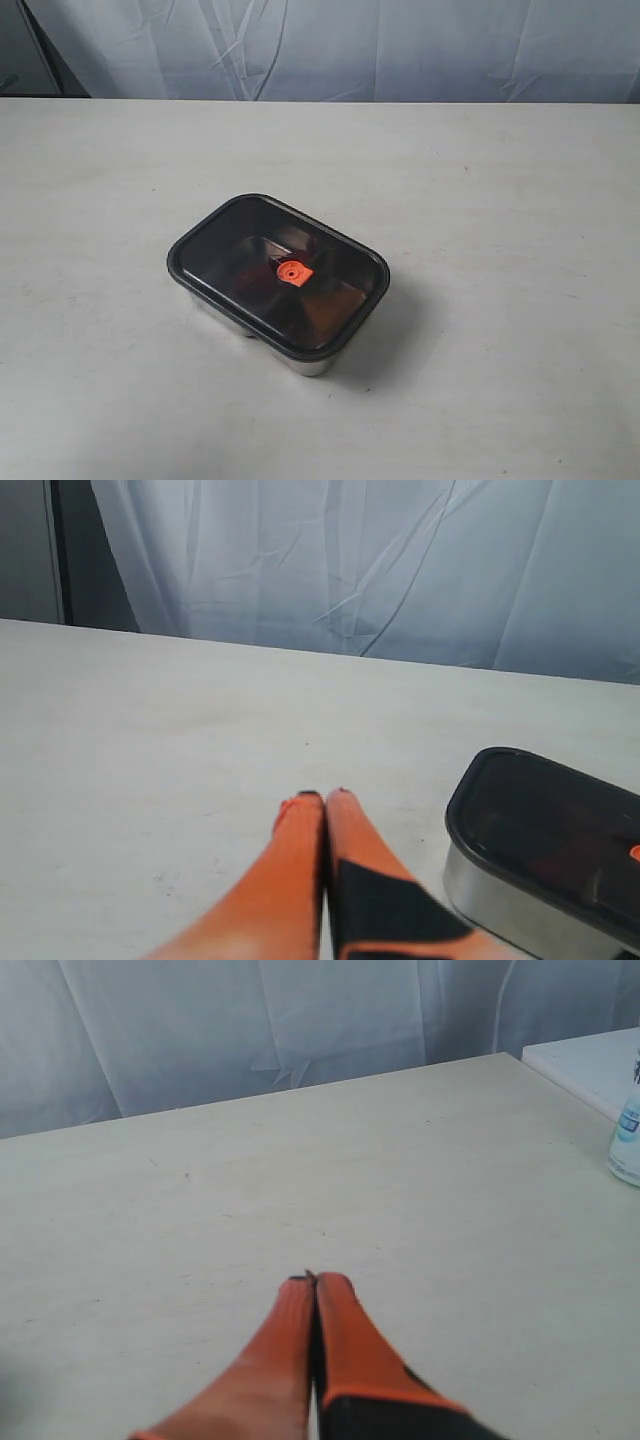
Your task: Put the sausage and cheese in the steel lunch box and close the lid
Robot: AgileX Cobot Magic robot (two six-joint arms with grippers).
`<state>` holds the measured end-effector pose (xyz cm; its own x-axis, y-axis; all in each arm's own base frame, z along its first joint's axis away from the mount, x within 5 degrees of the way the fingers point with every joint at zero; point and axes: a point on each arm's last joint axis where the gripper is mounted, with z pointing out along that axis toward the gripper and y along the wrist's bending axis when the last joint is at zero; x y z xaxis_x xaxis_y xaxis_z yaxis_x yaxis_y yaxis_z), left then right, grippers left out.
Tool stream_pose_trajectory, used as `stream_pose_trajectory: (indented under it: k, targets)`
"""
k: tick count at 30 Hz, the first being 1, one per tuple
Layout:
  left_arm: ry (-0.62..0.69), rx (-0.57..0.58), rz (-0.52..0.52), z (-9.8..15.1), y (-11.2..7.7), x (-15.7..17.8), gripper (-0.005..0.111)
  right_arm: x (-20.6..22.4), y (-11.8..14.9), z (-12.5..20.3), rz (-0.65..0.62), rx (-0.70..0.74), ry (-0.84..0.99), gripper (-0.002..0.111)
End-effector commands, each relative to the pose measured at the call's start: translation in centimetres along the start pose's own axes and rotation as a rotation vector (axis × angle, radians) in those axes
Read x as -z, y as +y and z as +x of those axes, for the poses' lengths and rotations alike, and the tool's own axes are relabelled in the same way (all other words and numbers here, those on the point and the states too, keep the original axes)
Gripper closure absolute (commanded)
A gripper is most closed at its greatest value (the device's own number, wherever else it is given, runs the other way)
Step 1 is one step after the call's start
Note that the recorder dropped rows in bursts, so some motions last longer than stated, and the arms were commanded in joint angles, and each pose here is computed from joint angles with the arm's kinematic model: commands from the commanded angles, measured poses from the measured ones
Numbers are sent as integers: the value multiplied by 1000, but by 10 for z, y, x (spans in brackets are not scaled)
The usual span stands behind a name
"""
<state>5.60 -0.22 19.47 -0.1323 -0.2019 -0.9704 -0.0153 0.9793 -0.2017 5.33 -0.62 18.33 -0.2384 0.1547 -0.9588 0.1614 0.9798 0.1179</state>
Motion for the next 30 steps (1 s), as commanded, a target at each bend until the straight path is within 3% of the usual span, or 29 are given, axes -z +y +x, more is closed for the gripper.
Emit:
stream_pose_trajectory:
  k: [1, 12, 19, 30]
  targets:
    - [-22, 57, 8, 0, -1, 0, 107, 0, 0, 0, 6, 2, -16, 109]
    - [-20, 15, -1, 0, 0, 0, 107, 0, 0, 0, 6, 2, -16, 109]
    - [-20, -137, -34, 0, 3, 0, 107, 0, 0, 0, 6, 2, -16, 109]
    - [-20, -139, -35, 0, 3, 0, 107, 0, 0, 0, 6, 1, -16, 109]
